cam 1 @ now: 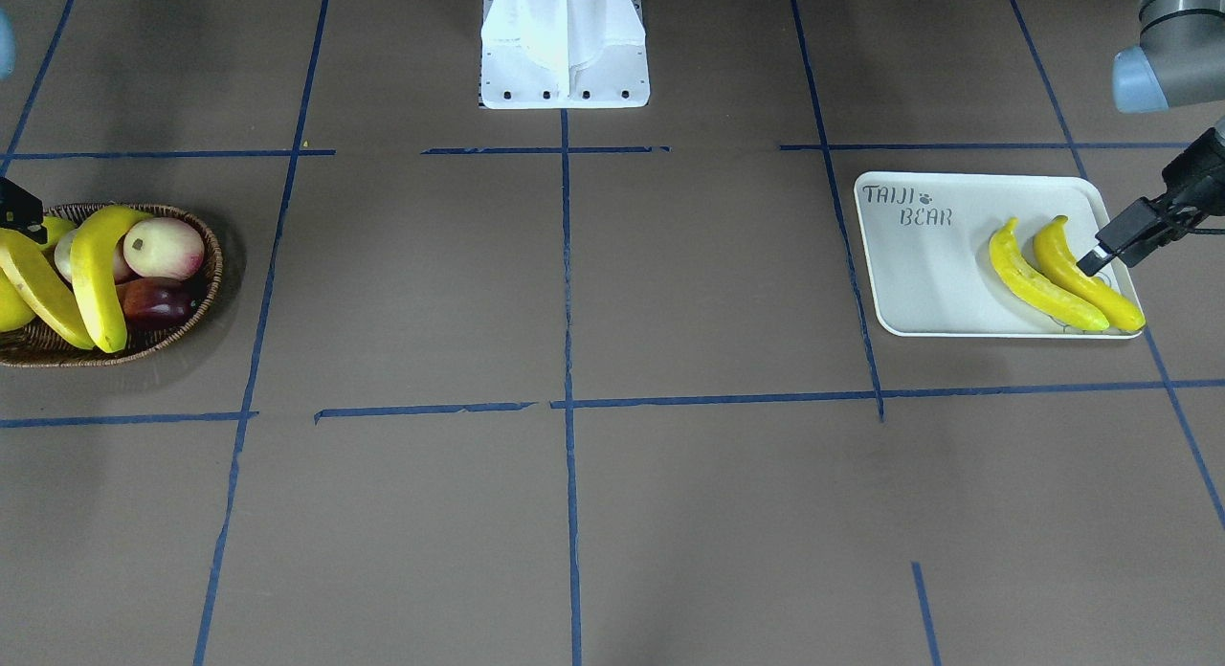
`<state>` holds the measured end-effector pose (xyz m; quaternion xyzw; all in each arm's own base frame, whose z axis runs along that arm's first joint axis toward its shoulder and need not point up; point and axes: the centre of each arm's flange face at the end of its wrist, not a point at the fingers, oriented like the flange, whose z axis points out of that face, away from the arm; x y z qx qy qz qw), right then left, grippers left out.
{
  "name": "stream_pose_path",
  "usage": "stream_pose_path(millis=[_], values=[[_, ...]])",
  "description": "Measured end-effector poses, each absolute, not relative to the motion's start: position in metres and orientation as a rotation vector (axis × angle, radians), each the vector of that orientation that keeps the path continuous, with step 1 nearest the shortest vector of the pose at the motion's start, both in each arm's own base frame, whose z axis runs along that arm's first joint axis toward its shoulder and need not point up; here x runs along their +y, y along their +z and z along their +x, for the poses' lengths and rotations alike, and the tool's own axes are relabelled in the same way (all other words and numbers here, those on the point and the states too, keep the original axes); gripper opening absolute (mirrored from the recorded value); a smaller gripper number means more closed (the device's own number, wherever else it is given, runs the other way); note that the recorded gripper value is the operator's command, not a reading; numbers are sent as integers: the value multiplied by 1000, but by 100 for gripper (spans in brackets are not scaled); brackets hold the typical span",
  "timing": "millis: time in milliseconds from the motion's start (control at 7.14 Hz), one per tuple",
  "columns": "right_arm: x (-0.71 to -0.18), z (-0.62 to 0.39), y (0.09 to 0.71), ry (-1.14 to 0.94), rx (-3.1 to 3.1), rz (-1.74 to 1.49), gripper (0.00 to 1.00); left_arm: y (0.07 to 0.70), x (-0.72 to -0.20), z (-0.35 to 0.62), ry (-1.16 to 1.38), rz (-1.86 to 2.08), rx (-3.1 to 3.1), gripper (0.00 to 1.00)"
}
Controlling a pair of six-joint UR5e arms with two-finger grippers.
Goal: Transfer all bananas from basket to plate
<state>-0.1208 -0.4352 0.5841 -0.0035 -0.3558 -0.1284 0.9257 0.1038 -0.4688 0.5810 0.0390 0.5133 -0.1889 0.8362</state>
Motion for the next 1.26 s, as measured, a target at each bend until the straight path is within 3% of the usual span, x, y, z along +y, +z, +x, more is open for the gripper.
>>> stream_pose_path(millis=[280, 1120, 1260], values=[[-432, -120, 593, -267, -724, -17, 61, 580, -468, 103, -399, 85, 1089, 100], [-427, -136, 596, -304, -719, -30, 61, 580, -465, 103, -398, 84, 1090, 100], [-426, -139, 596, -309, -717, -32, 55, 580, -465, 103, -398, 84, 1090, 100]])
